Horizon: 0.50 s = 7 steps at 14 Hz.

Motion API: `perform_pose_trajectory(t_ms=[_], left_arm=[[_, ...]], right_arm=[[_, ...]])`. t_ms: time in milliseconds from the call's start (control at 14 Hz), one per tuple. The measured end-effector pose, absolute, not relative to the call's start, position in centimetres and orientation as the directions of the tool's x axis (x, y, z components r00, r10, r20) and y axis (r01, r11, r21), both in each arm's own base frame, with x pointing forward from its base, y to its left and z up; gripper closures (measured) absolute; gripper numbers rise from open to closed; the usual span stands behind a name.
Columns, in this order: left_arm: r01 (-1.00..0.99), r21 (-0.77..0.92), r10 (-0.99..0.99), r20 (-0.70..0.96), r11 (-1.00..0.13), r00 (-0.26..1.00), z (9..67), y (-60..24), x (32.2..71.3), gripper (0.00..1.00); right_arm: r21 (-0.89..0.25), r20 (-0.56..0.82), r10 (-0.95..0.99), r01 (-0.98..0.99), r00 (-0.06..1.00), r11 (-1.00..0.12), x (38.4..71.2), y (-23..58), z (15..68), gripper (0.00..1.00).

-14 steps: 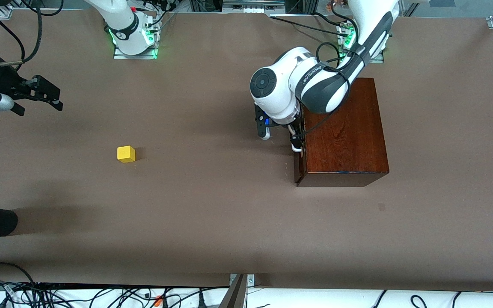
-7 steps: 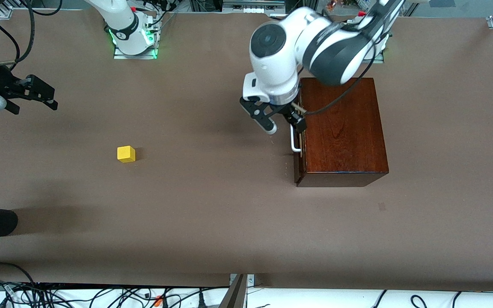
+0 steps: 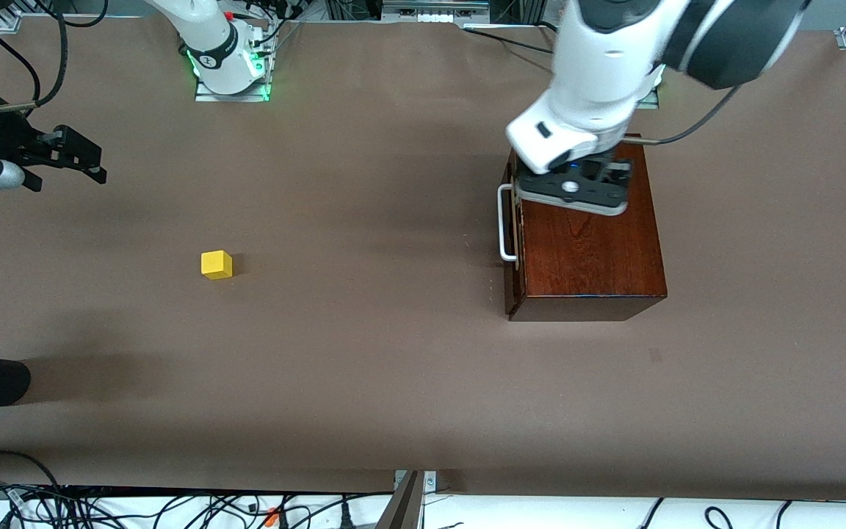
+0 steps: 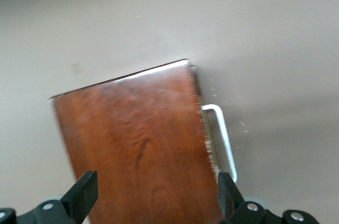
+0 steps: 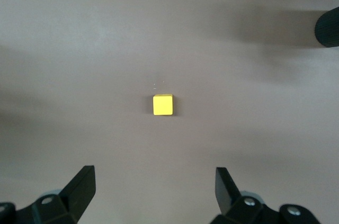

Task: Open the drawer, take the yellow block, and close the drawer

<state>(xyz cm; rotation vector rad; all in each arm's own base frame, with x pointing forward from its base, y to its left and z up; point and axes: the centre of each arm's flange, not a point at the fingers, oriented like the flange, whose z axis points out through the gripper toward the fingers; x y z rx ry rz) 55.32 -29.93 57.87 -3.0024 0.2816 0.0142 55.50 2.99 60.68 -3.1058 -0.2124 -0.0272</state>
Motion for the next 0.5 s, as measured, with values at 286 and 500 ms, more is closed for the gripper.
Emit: perform_pose_trajectory(t_ms=[286,500], left_arm=[[-0.069,-0.075,-0.064,-0.063,-0.995,0.996,62.0,-18.4,56.5,0.0],[-0.03,-0.022,-0.029,-0.057,-0.999,0.998,63.8,-9.8,56.0,0.0]], right_arm=[[-0.01,0.018,0.183,0.184,0.983,-0.983,55.4,5.5,60.6,0.0],[0.008,0.018,0.203,0.203,0.979,-0.979,55.3,6.3,60.8,0.0]])
